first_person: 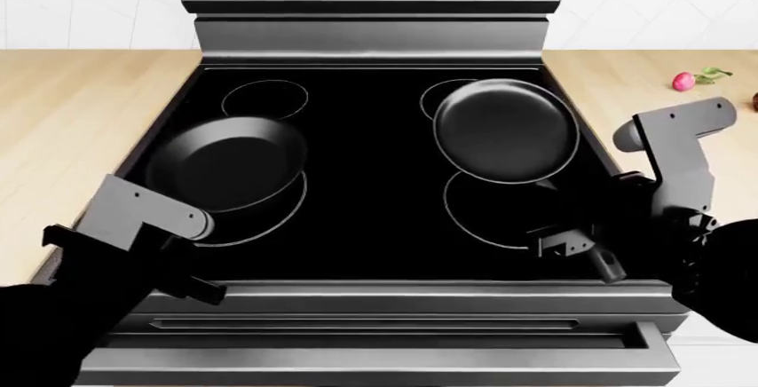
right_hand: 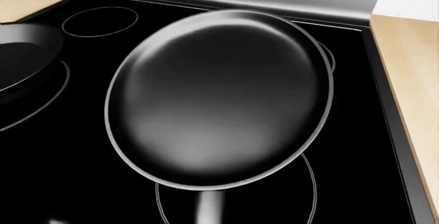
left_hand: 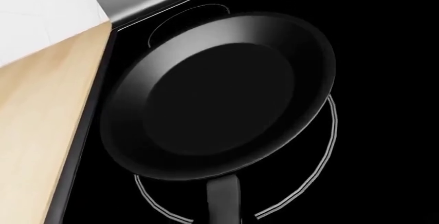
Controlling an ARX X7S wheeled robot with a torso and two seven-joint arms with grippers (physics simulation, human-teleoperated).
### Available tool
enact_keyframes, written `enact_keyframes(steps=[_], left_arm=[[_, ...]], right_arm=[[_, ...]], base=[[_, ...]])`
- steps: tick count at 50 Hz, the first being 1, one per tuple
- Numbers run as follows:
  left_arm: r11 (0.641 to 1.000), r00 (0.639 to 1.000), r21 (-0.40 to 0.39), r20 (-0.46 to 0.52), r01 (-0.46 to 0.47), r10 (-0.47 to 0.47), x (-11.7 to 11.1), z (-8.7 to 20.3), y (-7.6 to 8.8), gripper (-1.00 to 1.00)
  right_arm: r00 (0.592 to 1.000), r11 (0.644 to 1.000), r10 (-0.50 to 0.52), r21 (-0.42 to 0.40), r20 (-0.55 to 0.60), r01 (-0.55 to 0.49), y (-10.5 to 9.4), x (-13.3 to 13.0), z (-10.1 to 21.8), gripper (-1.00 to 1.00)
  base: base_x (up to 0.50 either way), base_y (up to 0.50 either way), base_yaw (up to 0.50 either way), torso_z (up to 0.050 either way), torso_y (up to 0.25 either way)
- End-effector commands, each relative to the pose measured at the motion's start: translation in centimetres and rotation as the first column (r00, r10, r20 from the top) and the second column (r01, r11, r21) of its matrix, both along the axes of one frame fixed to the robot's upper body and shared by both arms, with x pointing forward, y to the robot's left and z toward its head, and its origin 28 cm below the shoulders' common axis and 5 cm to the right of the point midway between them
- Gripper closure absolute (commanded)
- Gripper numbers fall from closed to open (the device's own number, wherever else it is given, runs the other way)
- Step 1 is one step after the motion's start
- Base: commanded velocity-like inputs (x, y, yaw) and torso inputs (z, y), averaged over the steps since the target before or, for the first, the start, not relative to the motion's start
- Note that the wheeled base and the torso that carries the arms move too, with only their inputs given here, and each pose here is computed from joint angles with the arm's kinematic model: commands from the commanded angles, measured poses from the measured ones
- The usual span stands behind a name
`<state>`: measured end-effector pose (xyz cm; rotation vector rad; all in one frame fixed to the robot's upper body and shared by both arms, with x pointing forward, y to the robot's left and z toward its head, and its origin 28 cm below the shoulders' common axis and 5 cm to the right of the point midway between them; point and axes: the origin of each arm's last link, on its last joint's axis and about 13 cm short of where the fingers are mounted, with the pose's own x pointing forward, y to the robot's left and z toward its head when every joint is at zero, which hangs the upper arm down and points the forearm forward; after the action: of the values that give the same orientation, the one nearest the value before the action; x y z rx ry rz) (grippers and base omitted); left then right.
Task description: Place both pans onto different burners. Then place the beet and the sausage on different pans.
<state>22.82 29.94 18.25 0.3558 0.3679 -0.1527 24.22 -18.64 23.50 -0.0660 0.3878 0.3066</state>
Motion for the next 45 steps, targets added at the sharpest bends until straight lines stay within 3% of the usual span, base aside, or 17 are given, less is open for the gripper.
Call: enact_keyframes(steps=[1,41,42,45], left_arm=[[0.997,0.994,0.042,0.093,-0.059,0.055,0.8,0.8,0.5,1.0],[0.997,0.997,0.052,0.056,-0.05,0.047,1.3,-0.4,0.5,1.0],[0.997,0.997,0.052,0.055,-0.05,0.047,1.3,-0.4,0.5,-1.0],[0.998,0.998,0.052,0.055,-0.047,0.044,1.2,-0.4,0.5,-1.0]], right_arm=[[0.996,0.999,-0.045,0.003,0.079,0.045,-0.4,0.1,1.1,1.0],[0.996,0.999,-0.046,0.005,0.076,0.045,-0.4,0.3,0.3,1.0],[0.996,0.999,-0.045,0.006,0.077,0.045,-0.4,0.3,0.3,1.0],[0.996,0.999,-0.043,0.006,0.078,0.043,-0.4,0.3,0.4,1.0]], base=[[0.0,0.0,0.0,0.0,0.011],[0.0,0.0,0.0,0.001,0.002],[0.01,0.0,0.0,0.0,0.011],[0.0,0.0,0.0,0.0,0.0]])
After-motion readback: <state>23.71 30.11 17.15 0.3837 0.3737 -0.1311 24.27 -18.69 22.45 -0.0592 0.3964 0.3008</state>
